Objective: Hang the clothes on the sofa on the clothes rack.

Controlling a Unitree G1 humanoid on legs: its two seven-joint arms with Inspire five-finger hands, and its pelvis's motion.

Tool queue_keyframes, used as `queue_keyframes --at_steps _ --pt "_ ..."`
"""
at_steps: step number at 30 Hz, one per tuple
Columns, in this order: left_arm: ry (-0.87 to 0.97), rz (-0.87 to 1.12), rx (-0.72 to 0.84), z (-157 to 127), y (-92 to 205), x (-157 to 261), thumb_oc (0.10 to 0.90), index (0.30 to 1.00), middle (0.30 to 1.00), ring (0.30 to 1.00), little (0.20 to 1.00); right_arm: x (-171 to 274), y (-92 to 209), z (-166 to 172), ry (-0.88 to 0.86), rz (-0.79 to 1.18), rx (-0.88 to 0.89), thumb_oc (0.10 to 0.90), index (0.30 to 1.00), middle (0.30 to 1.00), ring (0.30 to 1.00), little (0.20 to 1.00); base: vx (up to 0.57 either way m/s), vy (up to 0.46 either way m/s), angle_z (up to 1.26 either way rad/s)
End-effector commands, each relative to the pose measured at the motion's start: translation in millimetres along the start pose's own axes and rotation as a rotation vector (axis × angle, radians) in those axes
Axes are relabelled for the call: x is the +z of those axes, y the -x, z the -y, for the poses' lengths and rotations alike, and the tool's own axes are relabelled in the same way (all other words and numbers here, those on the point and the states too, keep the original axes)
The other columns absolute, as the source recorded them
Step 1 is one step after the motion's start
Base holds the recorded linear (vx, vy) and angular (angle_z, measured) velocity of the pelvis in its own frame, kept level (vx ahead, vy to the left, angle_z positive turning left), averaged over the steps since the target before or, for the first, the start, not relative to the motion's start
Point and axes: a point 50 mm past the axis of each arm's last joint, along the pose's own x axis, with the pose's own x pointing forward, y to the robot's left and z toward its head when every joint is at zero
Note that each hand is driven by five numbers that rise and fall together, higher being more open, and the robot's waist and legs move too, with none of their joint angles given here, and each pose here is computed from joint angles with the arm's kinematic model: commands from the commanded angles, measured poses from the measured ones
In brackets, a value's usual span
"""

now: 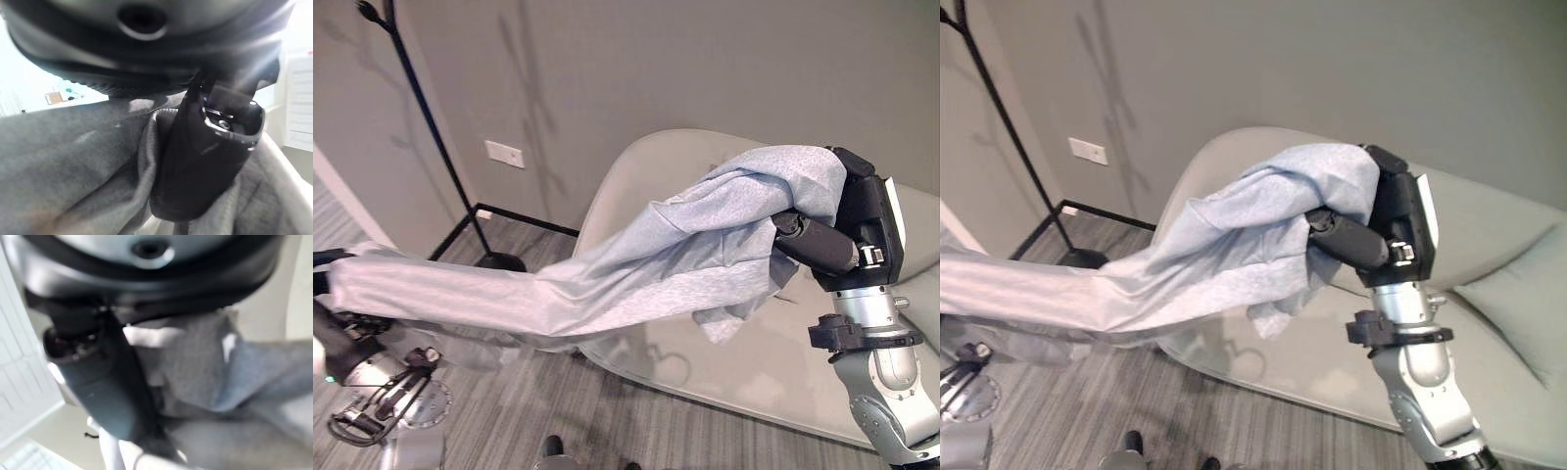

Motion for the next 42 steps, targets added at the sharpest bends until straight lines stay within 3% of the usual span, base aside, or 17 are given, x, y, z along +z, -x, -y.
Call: queue_keyframes --at_steps 1,12,18,22,31,40,42 --pt "0.253 0.314 0.007 0 -26 61 0.400 0.300 0.300 0.300 0.300 33 -21 -2 0.036 0.247 -0.017 0.400 0.300 0.300 0.300 0.300 -0.14 0.119 0.18" --pt "0.364 0.253 -0.202 33 -3 63 0.400 0.300 0.300 0.300 0.300 26 -19 -4 0.163 0.245 -0.069 0.400 0.300 0.300 0.300 0.300 -0.04 0.276 0.21" --pt "0.442 0.169 -0.349 50 18 60 0.400 0.300 0.300 0.300 0.300 14 -2 3 0.222 0.169 -0.159 0.400 0.300 0.300 0.300 0.300 0.13 0.496 0.29" --pt "0.431 0.248 -0.432 56 14 71 0.400 0.300 0.300 0.300 0.300 5 -2 -2 0.242 0.154 -0.190 0.400 0.300 0.300 0.300 0.300 0.05 0.372 0.36" --pt "0.410 0.258 -0.459 58 16 72 0.400 0.300 0.300 0.300 0.300 13 -7 -6 0.287 0.225 -0.191 0.400 0.300 0.300 0.300 0.300 0.11 0.327 -0.15" --pt "0.403 0.247 -0.411 71 17 75 0.400 0.300 0.300 0.300 0.300 20 -1 -1 0.345 0.267 -0.216 0.400 0.300 0.300 0.300 0.300 0.26 0.016 0.28" --pt "0.368 0.283 -0.310 64 6 76 0.400 0.300 0.300 0.300 0.300 27 -5 6 0.497 0.319 -0.242 0.400 0.300 0.300 0.300 0.300 0.60 -0.152 0.31"
